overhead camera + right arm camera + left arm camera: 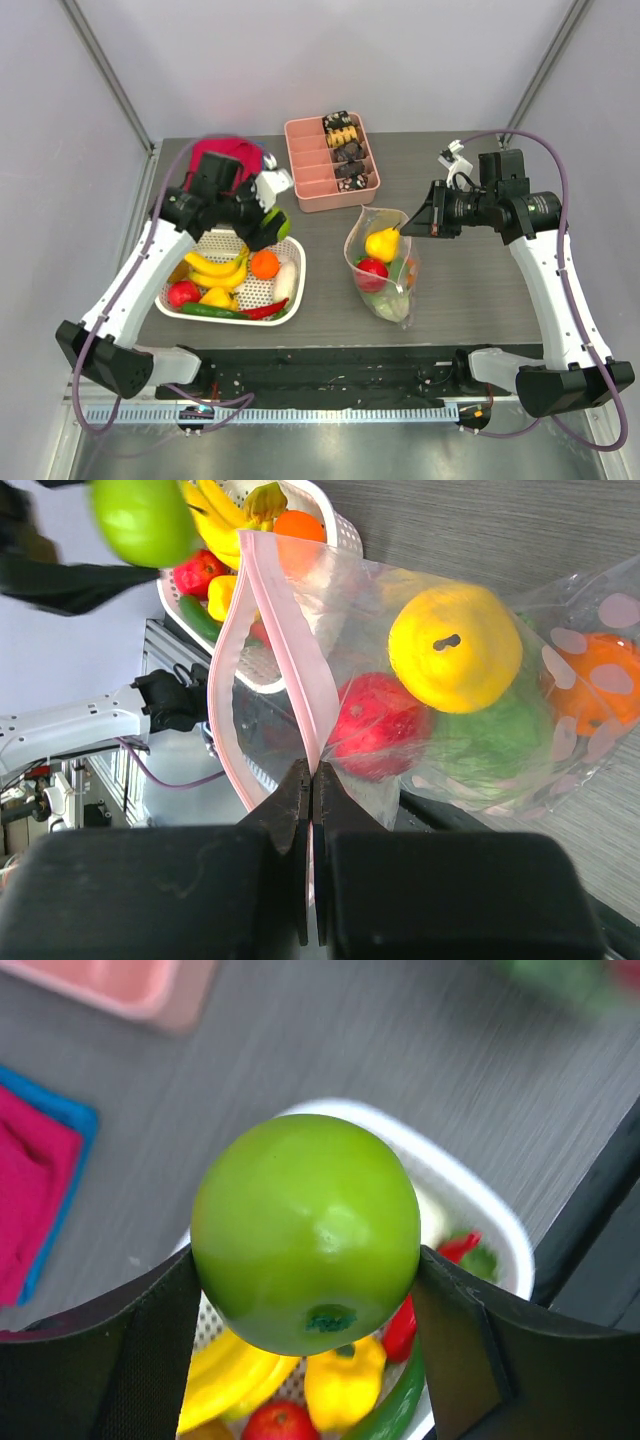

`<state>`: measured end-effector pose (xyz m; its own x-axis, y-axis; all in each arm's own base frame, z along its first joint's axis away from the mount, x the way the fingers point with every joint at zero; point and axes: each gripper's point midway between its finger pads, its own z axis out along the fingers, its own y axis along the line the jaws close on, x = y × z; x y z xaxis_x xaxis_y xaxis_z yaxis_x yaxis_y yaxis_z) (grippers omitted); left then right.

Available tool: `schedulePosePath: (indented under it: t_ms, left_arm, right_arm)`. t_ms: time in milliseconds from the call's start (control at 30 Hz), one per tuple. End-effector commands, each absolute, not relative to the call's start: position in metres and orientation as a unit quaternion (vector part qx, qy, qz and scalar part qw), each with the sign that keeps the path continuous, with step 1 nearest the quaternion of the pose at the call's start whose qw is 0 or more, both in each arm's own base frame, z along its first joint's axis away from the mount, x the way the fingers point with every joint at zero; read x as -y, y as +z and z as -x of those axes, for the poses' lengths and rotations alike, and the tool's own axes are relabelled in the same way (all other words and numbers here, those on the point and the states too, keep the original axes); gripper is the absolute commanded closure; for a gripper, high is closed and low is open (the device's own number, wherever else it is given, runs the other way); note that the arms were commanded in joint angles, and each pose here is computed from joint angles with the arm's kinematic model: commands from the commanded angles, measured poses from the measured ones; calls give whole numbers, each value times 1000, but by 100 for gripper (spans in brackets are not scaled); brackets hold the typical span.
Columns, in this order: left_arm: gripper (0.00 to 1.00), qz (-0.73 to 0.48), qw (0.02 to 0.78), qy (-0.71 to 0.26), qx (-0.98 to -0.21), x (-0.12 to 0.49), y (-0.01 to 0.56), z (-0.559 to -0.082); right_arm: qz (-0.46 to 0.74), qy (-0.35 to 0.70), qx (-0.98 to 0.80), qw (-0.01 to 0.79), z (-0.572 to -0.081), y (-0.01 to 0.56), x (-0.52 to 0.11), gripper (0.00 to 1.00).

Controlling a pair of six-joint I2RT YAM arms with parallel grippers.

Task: Place the food in the zip-top bag and seal the zipper
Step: Pick up the fake fruit from the bin, then place the fake fruit in the zipper food storage bag.

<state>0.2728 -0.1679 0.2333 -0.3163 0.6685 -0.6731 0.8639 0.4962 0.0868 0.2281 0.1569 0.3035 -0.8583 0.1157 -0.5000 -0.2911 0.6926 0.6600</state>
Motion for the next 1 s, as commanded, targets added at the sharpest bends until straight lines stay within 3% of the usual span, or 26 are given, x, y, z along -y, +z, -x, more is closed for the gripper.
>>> schedulePosePath:
  t_ms: [0, 100, 300, 633, 967]
  left_arm:
    - [44, -410, 422, -279, -758, 222, 326, -276]
    - [44, -414, 472, -321, -710, 262, 376, -269]
    - [44, -407, 438, -417, -684, 340, 404, -249]
    - [42, -471, 355, -381, -712, 399, 328, -213]
    - [43, -462, 309, -314, -770, 411, 268, -226]
  right_arm:
    - [58, 398, -872, 280, -235, 313, -160, 99]
    - [57, 397, -872, 281, -234, 313, -159, 99]
    - [56, 402, -870, 281, -235, 316, -161, 99]
    - [49, 392, -872, 288, -231, 323, -157, 99]
    - [32, 348, -889, 295, -226, 320, -143, 99]
